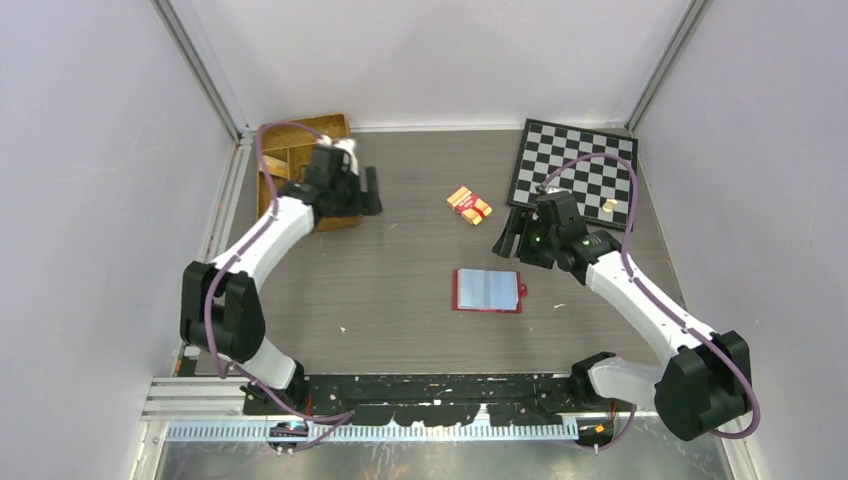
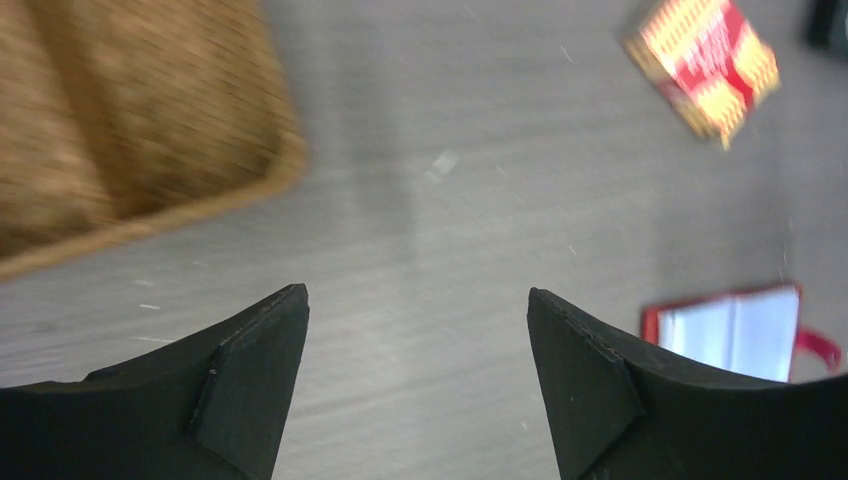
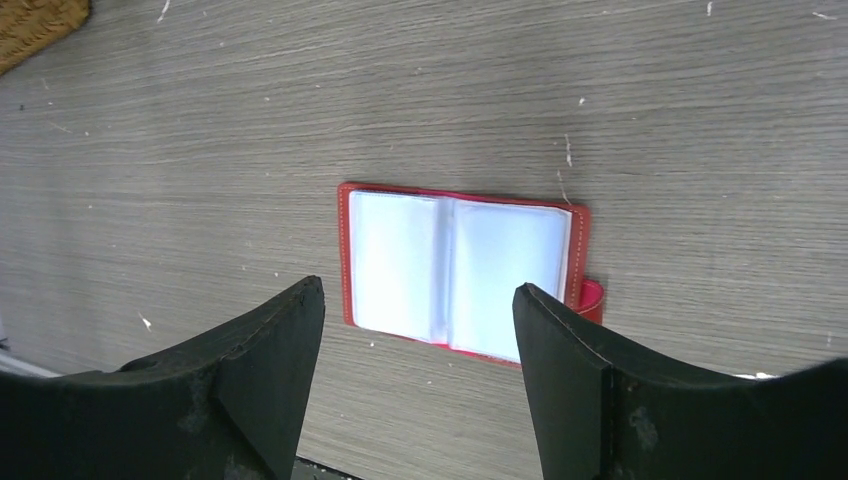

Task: Put the credit cards into the card holder
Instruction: Turn over the card slot in the card holder, then pick up the credit card from the storage box.

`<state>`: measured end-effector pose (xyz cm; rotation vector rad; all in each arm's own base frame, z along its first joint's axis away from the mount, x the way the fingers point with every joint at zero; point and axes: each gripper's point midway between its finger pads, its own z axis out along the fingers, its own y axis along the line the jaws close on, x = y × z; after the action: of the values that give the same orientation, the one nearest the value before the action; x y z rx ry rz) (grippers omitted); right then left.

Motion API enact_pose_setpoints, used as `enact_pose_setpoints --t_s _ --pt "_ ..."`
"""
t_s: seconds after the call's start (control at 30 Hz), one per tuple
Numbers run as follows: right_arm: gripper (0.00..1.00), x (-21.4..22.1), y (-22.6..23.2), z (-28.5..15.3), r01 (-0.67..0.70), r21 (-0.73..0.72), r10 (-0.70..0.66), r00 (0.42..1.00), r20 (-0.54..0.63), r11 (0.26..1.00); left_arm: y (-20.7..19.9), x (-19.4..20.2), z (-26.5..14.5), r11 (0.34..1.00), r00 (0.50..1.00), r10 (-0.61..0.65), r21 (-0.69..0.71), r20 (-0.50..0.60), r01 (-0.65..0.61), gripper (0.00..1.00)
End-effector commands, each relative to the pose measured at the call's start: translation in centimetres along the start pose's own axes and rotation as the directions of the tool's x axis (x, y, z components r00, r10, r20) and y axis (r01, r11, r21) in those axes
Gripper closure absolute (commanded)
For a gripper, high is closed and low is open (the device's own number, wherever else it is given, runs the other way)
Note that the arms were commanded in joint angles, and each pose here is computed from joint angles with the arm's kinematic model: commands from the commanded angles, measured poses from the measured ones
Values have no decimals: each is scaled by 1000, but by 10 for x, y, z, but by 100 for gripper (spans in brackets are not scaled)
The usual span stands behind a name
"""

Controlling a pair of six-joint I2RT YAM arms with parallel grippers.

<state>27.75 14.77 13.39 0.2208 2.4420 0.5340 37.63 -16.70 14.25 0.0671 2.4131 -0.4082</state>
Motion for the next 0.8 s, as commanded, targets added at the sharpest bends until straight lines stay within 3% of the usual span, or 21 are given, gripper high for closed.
enact_pose_setpoints --t_s 0.0,0.17,0.3,0.6,0.77 --pt "25 -6 -8 -5 42 18 -43 998 42 999 67 -50 -21 991 997 10 -137 76 0 17" --pt "22 -7 -13 -5 42 15 -43 998 56 999 144 -107 -30 970 957 -56 -211 283 119 15" --pt "22 -7 -13 -6 37 6 -37 998 57 999 220 -128 -29 939 914 -121 -253 386 231 16" --pt "21 -6 -18 -10 12 16 -13 998 58 1000 300 -138 -11 922 879 -176 -240 443 305 19" --pt "22 -7 -17 -11 -9 20 8 998 55 1000 316 -143 12 939 905 -153 -228 397 259 19"
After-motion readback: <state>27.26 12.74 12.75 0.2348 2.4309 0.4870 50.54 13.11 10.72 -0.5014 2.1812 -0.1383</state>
